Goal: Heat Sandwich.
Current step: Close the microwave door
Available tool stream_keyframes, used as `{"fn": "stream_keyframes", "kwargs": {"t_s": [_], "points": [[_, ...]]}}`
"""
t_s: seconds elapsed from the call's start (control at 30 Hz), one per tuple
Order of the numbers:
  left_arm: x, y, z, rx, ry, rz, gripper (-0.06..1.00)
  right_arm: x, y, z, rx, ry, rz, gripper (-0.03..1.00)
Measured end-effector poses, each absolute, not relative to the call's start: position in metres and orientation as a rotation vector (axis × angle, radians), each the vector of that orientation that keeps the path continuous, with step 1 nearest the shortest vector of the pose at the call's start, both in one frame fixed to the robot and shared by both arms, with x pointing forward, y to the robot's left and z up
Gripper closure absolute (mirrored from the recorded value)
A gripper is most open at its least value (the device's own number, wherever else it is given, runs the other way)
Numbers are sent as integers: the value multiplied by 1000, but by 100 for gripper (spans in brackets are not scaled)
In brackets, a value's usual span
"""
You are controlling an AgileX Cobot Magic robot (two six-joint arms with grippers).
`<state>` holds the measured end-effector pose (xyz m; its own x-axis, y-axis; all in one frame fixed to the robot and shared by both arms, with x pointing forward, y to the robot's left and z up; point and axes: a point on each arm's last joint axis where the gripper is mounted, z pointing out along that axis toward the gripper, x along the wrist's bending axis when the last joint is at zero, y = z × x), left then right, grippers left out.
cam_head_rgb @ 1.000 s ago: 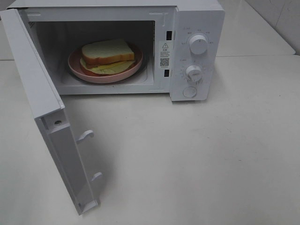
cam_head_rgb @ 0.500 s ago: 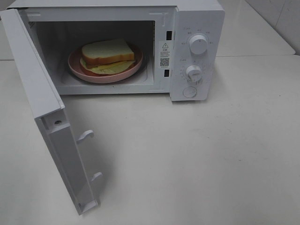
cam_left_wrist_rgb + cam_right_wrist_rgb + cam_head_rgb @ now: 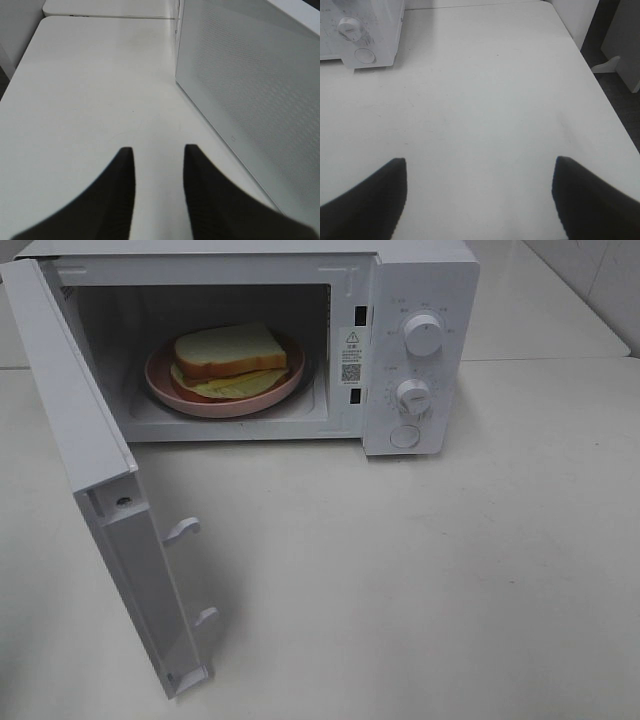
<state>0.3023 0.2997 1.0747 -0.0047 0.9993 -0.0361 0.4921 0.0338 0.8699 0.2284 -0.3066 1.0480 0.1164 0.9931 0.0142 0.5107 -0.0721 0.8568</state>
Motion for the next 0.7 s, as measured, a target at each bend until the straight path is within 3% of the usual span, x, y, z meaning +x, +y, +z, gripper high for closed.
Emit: {"fn": "stream_keyframes", "kwargs": {"t_s": [0.03, 0.07, 0.13, 0.2, 0.7], "points": [[307, 300, 1075, 1551, 1594, 887, 68, 228, -307, 1048, 1679, 1483, 853, 20], [307, 300, 1075, 1551, 1594, 887, 68, 228, -307, 1048, 1679, 1483, 853, 20], [320, 301, 1075, 1549, 1597, 889, 86, 228, -307, 1048, 1679, 1483, 853, 20], [329, 301, 1076, 1536, 1588, 903, 92, 228, -307, 1048, 1679, 1483, 853, 20], [384, 306, 1028, 1418, 1503, 1027, 94, 228, -306, 1048, 1679, 1484, 855, 20]]}}
